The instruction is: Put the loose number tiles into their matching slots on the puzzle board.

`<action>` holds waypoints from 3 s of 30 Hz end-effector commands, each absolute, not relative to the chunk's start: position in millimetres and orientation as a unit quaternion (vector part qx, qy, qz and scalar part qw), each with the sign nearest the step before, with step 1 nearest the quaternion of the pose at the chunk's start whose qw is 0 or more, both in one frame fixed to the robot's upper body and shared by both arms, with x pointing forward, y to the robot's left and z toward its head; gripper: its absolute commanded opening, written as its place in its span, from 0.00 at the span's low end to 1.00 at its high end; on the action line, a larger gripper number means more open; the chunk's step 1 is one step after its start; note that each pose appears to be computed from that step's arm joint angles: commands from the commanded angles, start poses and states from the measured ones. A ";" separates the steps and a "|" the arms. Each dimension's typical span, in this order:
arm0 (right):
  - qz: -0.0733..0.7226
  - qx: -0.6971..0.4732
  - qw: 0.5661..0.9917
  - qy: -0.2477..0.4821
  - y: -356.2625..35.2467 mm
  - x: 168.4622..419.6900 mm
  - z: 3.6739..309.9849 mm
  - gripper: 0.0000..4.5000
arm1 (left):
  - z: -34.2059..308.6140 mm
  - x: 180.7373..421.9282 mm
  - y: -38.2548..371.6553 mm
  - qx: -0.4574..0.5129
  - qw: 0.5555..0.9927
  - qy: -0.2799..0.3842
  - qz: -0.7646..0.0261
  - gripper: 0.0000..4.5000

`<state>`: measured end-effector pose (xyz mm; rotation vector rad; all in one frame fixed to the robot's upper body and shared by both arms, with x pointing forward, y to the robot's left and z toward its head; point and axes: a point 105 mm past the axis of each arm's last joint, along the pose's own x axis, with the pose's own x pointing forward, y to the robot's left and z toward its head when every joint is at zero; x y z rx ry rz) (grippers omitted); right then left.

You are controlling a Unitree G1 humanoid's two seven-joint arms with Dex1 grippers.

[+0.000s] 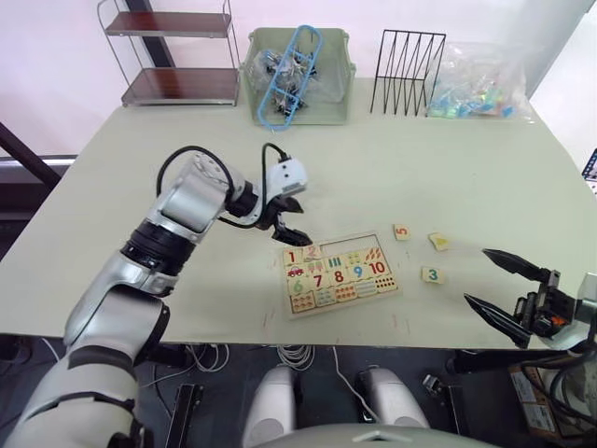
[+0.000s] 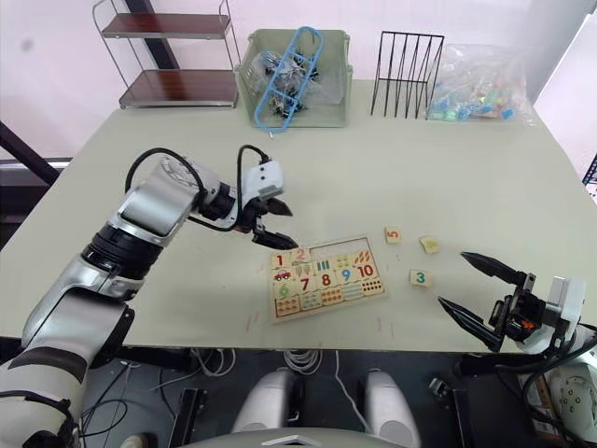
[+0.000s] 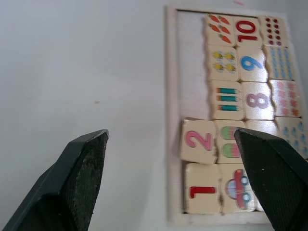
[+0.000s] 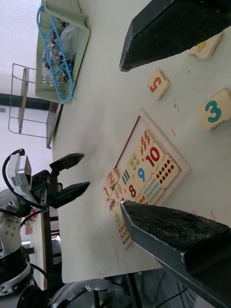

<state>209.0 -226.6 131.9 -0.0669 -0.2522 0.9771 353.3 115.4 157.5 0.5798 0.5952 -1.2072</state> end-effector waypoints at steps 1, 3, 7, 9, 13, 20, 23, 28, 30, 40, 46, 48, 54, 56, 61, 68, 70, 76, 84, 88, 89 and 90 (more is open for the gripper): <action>0.465 -0.042 0.874 -0.135 -229.4 206.3 137.8 1.00 | 166.9 360.8 122.6 0.251 0.766 0.230 -0.546 0.98; 0.465 -0.043 0.874 -0.134 -230.1 205.7 137.5 1.00 | 167.2 361.7 124.1 0.240 0.771 0.204 -0.553 0.98; 0.465 -0.043 0.875 -0.132 -231.5 205.3 136.4 1.00 | 157.1 357.7 129.2 0.237 0.760 0.187 -0.575 0.57; 0.465 -0.043 0.875 -0.132 -232.2 204.6 135.9 1.00 | 152.1 356.5 130.0 0.237 0.758 0.189 -0.578 0.37; 0.465 -0.044 0.875 -0.129 -233.6 204.4 134.8 1.00 | 143.2 354.2 131.1 0.244 0.749 0.196 -0.584 0.01; 0.462 -0.056 0.877 -0.120 -239.6 201.4 131.8 1.00 | 127.7 351.7 127.0 0.259 0.729 0.206 -0.599 0.01; 0.460 -0.057 0.878 -0.120 -240.7 200.8 132.7 1.00 | 124.0 352.8 125.2 0.262 0.727 0.207 -0.600 0.01; 0.458 -0.059 0.879 -0.121 -241.4 199.5 134.7 1.00 | 119.6 353.9 123.6 0.267 0.723 0.208 -0.602 0.01; 0.457 -0.060 0.879 -0.120 -241.5 198.9 135.0 1.00 | 118.9 353.5 123.4 0.268 0.722 0.208 -0.604 0.01; 0.455 -0.060 0.880 -0.122 -239.5 199.9 137.4 1.00 | 116.9 351.7 122.2 0.267 0.716 0.211 -0.609 0.01; 0.454 -0.059 0.880 -0.123 -237.9 200.2 137.9 1.00 | 114.8 348.9 121.2 0.267 0.712 0.213 -0.613 0.01; 0.455 -0.059 0.880 -0.123 -237.6 200.3 138.0 1.00 | 114.3 347.8 121.1 0.266 0.711 0.214 -0.615 0.01; 0.455 -0.060 0.880 -0.124 -237.0 201.6 139.0 1.00 | 113.3 345.0 119.1 0.265 0.707 0.215 -0.620 0.01; 0.456 -0.060 0.879 -0.124 -236.4 202.1 139.5 1.00 | 112.4 344.0 118.5 0.264 0.705 0.216 -0.621 0.01; 0.455 -0.059 0.879 -0.125 -235.0 202.9 141.0 1.00 | 112.0 343.2 118.2 0.265 0.704 0.216 -0.622 0.01; 0.454 -0.060 0.880 -0.125 -233.7 204.1 143.3 1.00 | 118.7 349.2 123.8 0.254 0.725 0.203 -0.607 0.01; 0.454 -0.059 0.880 -0.124 -233.6 203.4 143.0 1.00 | 122.7 350.3 127.2 0.244 0.734 0.196 -0.602 0.01; 0.451 -0.057 0.882 -0.122 -235.7 201.9 140.9 1.00 | 139.8 350.5 143.0 0.194 0.771 0.168 -0.582 0.01; 0.445 -0.053 0.886 -0.120 -239.6 206.4 138.7 1.00 | 152.9 344.0 178.4 0.108 0.845 0.123 -0.509 0.01; 0.439 -0.055 0.889 -0.115 -243.1 209.9 136.9 1.00 | 151.9 332.1 192.7 0.069 0.865 0.111 -0.484 0.01; 0.436 -0.056 0.891 -0.114 -244.0 210.4 136.6 1.00 | 151.8 329.2 196.3 0.062 0.870 0.109 -0.477 0.01; 0.433 -0.058 0.892 -0.113 -245.0 210.8 136.1 1.00 | 152.3 326.8 200.0 0.057 0.876 0.104 -0.468 0.01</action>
